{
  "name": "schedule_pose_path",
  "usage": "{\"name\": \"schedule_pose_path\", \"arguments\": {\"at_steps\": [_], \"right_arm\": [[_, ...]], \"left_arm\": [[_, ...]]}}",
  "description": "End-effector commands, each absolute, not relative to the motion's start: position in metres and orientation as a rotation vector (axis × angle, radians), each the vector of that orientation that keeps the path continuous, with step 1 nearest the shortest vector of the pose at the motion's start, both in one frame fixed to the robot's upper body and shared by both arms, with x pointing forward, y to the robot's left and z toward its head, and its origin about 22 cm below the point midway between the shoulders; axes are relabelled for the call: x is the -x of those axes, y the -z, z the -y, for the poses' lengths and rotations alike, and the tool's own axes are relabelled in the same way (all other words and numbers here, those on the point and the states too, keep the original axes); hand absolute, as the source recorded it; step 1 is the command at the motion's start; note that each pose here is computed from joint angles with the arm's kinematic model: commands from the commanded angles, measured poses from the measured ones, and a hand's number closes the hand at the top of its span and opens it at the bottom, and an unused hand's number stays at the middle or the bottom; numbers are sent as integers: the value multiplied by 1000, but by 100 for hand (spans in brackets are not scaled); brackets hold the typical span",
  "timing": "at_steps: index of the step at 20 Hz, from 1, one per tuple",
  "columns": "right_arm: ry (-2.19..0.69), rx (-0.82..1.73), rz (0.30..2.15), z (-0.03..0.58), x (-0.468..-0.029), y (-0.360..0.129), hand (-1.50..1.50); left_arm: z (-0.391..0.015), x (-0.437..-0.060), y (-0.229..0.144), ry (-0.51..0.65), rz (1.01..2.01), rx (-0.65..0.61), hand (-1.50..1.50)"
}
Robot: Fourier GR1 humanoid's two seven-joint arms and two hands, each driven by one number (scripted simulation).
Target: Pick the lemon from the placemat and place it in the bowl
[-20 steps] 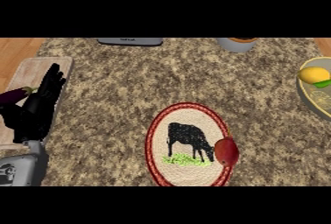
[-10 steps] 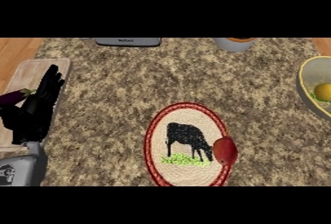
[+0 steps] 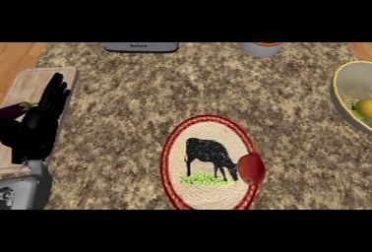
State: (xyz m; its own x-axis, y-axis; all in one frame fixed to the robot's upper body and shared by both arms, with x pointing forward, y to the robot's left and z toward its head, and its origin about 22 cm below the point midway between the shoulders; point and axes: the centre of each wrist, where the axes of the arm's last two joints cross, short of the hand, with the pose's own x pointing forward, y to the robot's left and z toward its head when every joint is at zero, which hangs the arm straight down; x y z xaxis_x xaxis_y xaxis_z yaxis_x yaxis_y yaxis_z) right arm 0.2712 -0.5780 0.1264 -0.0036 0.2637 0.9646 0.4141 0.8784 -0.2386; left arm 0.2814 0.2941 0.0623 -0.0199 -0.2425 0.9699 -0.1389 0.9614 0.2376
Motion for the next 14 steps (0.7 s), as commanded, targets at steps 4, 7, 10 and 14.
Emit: {"name": "schedule_pose_path", "arguments": {"at_steps": [4,7,10,14], "right_arm": [[170,483,1613,614,-205,-117,-150],[185,369,1631,622,-188,-117,-150],[166,362,1666,629,-177,-128,-150],[179,312,1702,631,-171,-124,-150]], "left_arm": [[-300,-281,-63,74,1599,-307,0],[-299,-279,-62,77,1591,-306,0],[-301,-275,-53,52,1587,-313,0],[-305,-276,-57,67,1580,-314,0]]}}
